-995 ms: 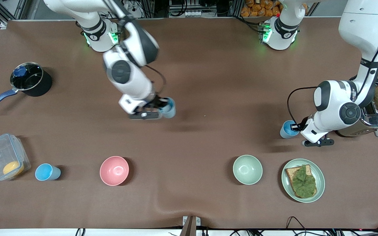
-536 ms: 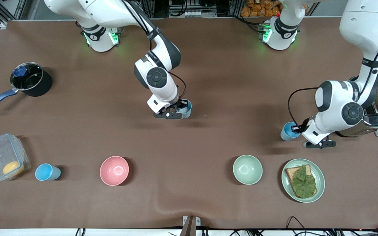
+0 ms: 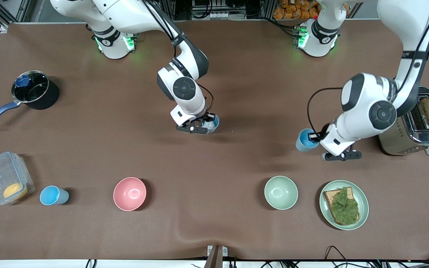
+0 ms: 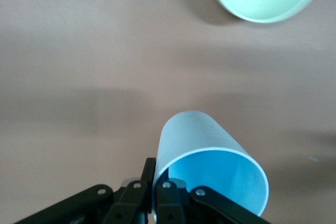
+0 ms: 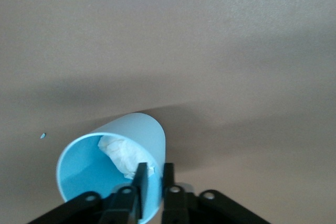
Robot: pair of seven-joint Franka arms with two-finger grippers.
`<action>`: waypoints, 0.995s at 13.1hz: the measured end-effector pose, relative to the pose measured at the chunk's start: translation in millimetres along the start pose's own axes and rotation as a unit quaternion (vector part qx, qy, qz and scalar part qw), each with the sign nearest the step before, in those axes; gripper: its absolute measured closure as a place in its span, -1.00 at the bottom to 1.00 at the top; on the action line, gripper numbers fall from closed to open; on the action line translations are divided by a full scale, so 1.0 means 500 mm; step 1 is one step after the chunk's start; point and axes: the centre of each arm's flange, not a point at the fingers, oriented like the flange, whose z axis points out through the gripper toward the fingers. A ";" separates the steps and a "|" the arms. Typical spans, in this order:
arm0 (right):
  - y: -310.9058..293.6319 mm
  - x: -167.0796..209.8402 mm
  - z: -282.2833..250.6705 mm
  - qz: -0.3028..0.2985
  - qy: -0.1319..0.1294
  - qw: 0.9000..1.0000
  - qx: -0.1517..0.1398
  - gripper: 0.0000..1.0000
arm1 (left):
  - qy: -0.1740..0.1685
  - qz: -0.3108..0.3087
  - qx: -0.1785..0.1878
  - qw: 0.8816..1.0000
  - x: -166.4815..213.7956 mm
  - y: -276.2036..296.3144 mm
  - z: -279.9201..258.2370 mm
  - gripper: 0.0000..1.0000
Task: Stack blue cups with both arms
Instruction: 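Open the right gripper and withdraw while the left gripper carries its cup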
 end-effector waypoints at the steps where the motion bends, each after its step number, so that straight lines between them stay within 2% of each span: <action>1: 0.001 0.005 -0.004 0.002 0.002 1.000 0.001 0.20 | -0.005 -0.013 0.001 1.000 -0.028 0.031 -0.048 0.93; 3: -0.001 0.021 -0.027 0.006 0.006 1.000 0.004 -0.22 | -0.001 -0.015 0.014 1.000 -0.093 0.081 -0.164 0.93; 5: 0.004 0.052 -0.093 0.015 -0.004 1.000 -0.004 -0.64 | 0.017 -0.010 0.019 1.000 -0.143 0.101 -0.271 0.93; 6: 0.014 0.076 -0.146 0.022 -0.008 1.000 -0.008 -0.88 | 0.022 -0.006 0.019 1.000 -0.157 0.115 -0.294 0.93; 7: 0.034 0.102 -0.206 0.025 -0.009 1.000 -0.007 -1.00 | 0.018 -0.005 0.019 1.000 -0.164 0.136 -0.286 0.93; 13: 0.261 0.209 -0.471 -0.023 -0.011 1.000 0.001 -1.00 | -0.009 -0.045 -0.011 0.999 -0.195 0.437 -0.068 0.93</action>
